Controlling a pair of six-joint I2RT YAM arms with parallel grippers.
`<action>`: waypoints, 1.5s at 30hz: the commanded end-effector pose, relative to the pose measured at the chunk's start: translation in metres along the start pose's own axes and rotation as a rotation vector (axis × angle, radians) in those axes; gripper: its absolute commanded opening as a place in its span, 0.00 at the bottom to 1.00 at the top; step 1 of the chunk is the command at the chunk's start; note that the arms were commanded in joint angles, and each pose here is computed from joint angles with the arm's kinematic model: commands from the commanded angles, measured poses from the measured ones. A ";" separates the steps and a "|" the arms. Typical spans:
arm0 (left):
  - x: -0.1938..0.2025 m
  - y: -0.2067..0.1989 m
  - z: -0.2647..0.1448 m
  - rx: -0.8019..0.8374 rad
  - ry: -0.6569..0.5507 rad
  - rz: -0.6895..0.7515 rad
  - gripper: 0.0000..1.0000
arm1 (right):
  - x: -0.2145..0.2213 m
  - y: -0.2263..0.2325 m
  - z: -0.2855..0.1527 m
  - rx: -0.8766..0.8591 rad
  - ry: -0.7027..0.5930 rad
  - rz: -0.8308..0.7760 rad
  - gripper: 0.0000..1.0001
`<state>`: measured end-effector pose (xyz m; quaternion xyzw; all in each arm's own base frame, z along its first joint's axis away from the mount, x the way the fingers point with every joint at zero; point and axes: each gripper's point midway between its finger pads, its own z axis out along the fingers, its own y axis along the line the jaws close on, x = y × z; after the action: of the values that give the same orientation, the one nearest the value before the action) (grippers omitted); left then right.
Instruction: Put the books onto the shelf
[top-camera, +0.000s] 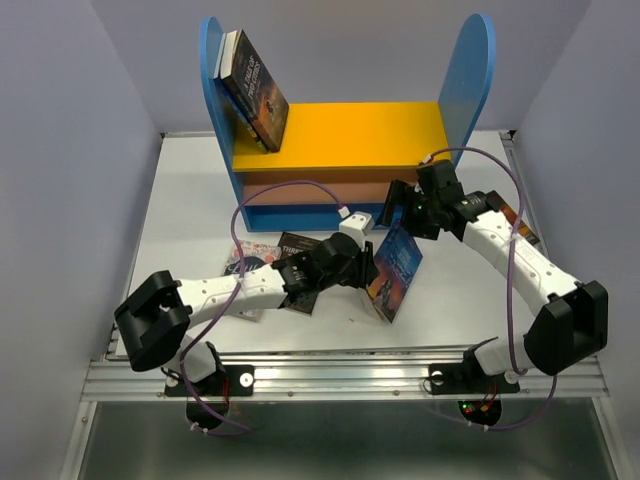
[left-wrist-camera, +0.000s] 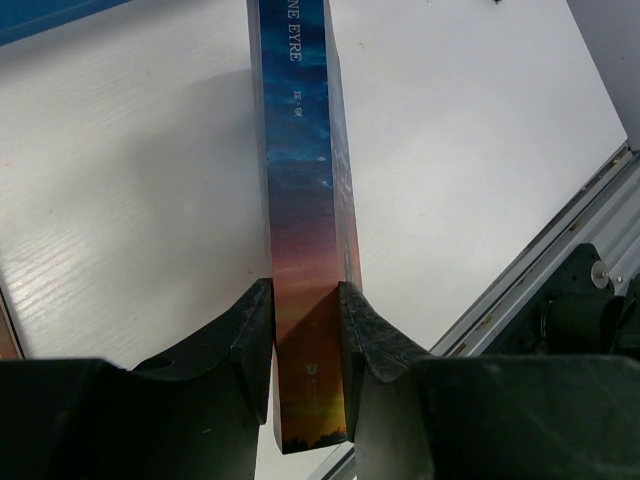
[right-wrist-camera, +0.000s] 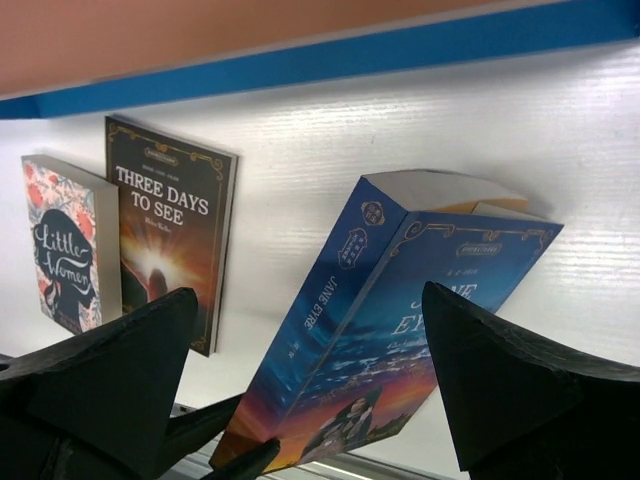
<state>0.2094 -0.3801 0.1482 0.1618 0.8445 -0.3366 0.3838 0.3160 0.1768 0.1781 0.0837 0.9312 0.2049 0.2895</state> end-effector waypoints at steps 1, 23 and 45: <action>-0.060 -0.039 -0.006 0.073 -0.171 0.041 0.00 | 0.013 -0.013 -0.001 0.101 0.060 0.049 1.00; -0.045 -0.067 0.002 0.084 -0.089 0.183 0.64 | 0.037 -0.041 0.005 0.221 0.085 0.116 0.01; -0.016 -0.039 0.037 -0.119 0.111 0.284 0.75 | 0.028 -0.026 -0.004 0.161 0.055 0.141 0.05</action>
<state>0.2174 -0.4311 0.1419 0.2762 0.8542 -0.2231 0.3798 0.2875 0.1529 0.1402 0.1811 0.9482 0.1350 0.2233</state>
